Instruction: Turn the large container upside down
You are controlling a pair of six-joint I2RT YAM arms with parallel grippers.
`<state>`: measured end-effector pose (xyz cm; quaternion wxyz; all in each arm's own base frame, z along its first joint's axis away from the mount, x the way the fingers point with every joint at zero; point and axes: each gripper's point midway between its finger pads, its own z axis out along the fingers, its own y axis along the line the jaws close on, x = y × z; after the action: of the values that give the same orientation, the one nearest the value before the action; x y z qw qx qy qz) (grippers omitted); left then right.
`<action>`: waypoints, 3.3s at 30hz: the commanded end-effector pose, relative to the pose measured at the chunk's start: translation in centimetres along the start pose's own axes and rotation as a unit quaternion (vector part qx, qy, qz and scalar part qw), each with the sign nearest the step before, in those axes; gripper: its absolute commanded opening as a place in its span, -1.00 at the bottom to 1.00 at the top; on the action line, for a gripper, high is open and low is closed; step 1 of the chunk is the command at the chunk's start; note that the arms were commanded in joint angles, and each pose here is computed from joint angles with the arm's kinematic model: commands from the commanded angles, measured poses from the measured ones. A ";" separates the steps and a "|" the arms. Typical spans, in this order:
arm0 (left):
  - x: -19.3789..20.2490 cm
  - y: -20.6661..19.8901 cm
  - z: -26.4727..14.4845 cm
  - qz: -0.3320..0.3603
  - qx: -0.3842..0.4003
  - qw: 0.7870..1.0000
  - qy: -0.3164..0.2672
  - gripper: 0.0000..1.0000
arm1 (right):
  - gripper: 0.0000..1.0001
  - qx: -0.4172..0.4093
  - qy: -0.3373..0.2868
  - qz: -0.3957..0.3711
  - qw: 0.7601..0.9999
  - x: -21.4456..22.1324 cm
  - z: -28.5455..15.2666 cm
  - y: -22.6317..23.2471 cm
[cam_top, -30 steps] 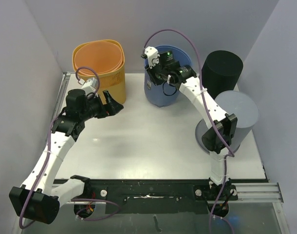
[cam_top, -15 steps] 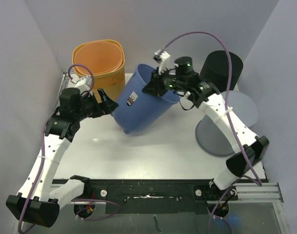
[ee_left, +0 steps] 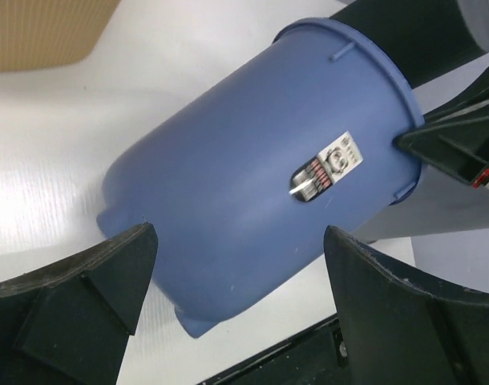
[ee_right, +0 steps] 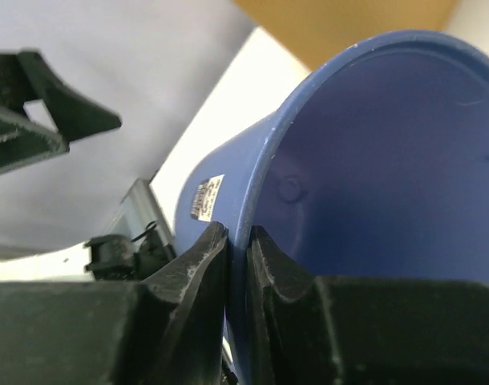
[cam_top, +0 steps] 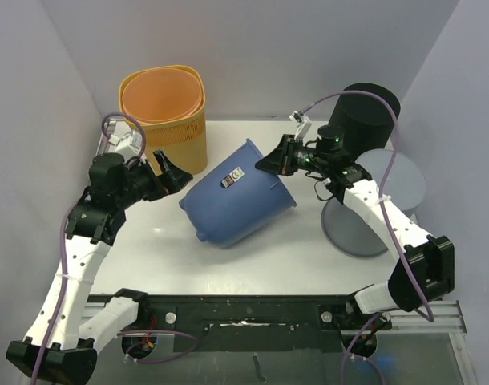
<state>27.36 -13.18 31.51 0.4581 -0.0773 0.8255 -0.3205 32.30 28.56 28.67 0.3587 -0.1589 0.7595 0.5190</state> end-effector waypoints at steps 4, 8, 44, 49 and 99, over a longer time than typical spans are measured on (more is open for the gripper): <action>2.0 0.7 2.9 -0.075 0.040 0.996 -0.005 0.69 | -0.39 0.168 0.015 0.013 0.986 2.5 -2.3 -8.2; 2.3 1.9 2.9 -0.064 0.006 0.998 0.001 0.70 | -0.01 0.211 0.044 -0.001 0.976 3.6 -2.0 -9.2; 7.6 1.3 3.1 -0.119 0.066 0.986 0.091 0.70 | -0.35 0.354 -0.029 -0.092 0.930 -1.5 -6.7 -6.1; 7.3 1.9 3.3 -0.120 0.050 0.988 0.083 0.70 | -0.49 0.351 -0.018 -0.091 0.932 -0.9 -6.6 -6.3; 5.4 5.0 8.2 -0.273 0.099 0.957 -0.014 0.70 | -1.00 0.355 0.071 -0.082 0.928 5.5 -5.9 -9.4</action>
<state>30.30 -15.48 17.98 0.3220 -0.2726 0.7716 -0.4759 34.05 21.15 23.49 0.4346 -0.1018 0.8721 0.2006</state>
